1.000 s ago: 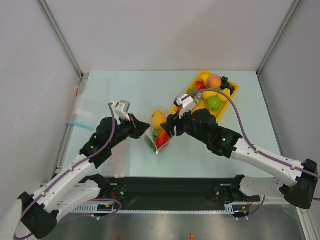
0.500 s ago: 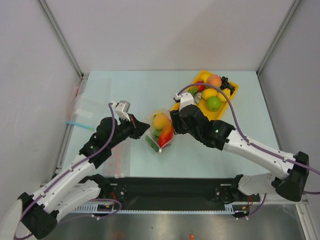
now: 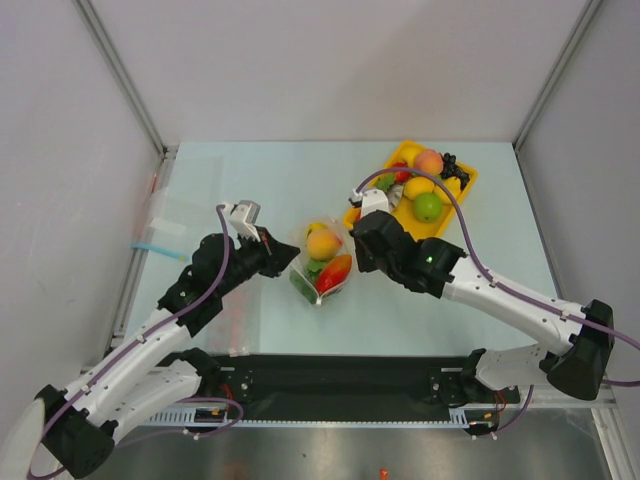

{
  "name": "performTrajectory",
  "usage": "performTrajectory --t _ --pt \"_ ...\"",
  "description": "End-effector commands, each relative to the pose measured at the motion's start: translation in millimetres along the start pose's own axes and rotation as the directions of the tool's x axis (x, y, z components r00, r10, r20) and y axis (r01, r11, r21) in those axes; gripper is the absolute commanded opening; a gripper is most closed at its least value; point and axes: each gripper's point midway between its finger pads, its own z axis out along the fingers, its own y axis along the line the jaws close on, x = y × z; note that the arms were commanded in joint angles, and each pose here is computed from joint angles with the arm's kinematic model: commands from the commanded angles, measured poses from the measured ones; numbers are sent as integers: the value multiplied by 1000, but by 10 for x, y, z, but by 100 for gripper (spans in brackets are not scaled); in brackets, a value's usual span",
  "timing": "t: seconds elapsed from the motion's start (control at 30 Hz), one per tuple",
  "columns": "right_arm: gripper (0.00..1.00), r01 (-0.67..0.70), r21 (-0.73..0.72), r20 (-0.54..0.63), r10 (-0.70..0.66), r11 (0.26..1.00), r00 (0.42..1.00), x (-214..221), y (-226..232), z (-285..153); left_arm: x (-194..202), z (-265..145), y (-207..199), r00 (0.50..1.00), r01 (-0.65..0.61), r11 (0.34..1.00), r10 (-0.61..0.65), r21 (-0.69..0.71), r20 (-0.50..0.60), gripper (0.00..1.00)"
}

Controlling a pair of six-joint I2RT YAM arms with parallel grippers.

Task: Place the food in the zip-top bag and seal the zipper
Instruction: Adjust the zipper food storage bag at the center of the board.

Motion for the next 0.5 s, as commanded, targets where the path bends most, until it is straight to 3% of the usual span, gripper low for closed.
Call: performTrajectory --t 0.0,0.2,0.47 --pt "0 -39 -80 5 39 996 999 -90 190 -54 -250 -16 -133 998 -18 1000 17 20 59 0" --pt "0 -106 -114 26 110 988 994 -409 265 -312 -243 41 -416 999 17 994 -12 105 -49 0" --pt "0 -181 -117 -32 179 976 983 -536 446 -370 -241 -115 -744 974 -12 995 34 102 -222 0"
